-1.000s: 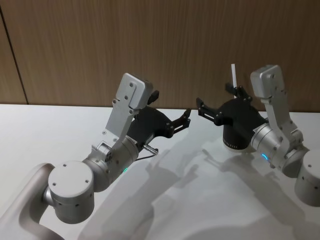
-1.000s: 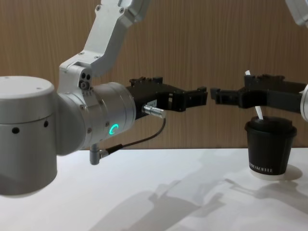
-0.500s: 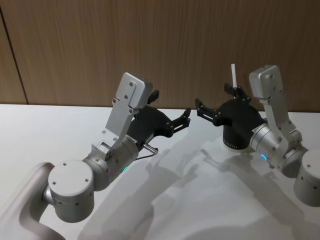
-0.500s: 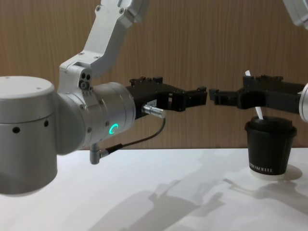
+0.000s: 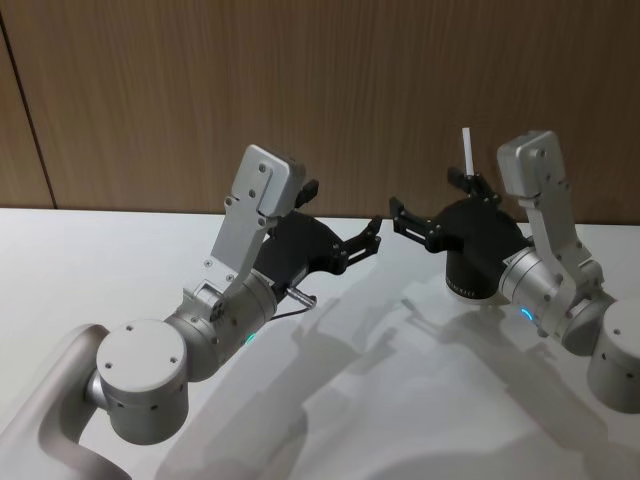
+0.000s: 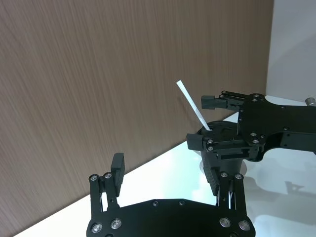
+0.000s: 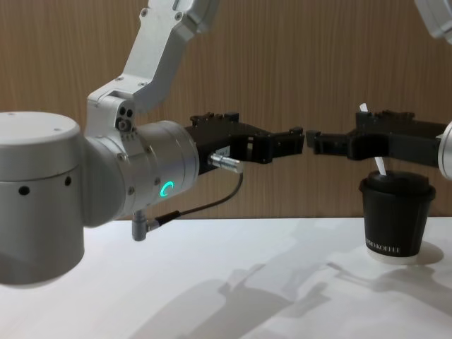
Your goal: Pick up the straw with one hand, pass it to the other hand, and insert it into the cup.
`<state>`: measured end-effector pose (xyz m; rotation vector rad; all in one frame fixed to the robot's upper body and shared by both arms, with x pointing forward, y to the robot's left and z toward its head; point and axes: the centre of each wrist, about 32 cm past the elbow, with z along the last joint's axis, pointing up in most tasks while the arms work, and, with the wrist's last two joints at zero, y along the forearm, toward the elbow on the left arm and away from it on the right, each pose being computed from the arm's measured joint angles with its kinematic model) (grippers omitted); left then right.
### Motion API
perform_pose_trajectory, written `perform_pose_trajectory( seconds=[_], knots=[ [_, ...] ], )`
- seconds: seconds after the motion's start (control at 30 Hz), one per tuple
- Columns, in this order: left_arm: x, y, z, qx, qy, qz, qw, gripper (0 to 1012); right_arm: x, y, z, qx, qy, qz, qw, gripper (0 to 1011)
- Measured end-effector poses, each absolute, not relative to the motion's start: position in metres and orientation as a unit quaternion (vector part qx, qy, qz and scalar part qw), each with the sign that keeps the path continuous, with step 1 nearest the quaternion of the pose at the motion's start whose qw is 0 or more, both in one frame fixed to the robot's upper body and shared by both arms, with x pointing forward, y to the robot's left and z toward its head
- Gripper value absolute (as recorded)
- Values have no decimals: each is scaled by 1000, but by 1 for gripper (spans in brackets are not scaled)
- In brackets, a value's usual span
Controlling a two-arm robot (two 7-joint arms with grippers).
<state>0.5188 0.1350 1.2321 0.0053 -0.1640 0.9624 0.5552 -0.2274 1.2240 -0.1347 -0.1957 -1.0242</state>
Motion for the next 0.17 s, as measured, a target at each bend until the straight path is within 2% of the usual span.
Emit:
perform_pose_trajectory(
  seconds=[0.17],
  knots=[
    [519, 135, 1232, 3, -79, 462, 883, 1003, 555, -227, 1224, -64, -93, -489, 865, 1001]
  ],
)
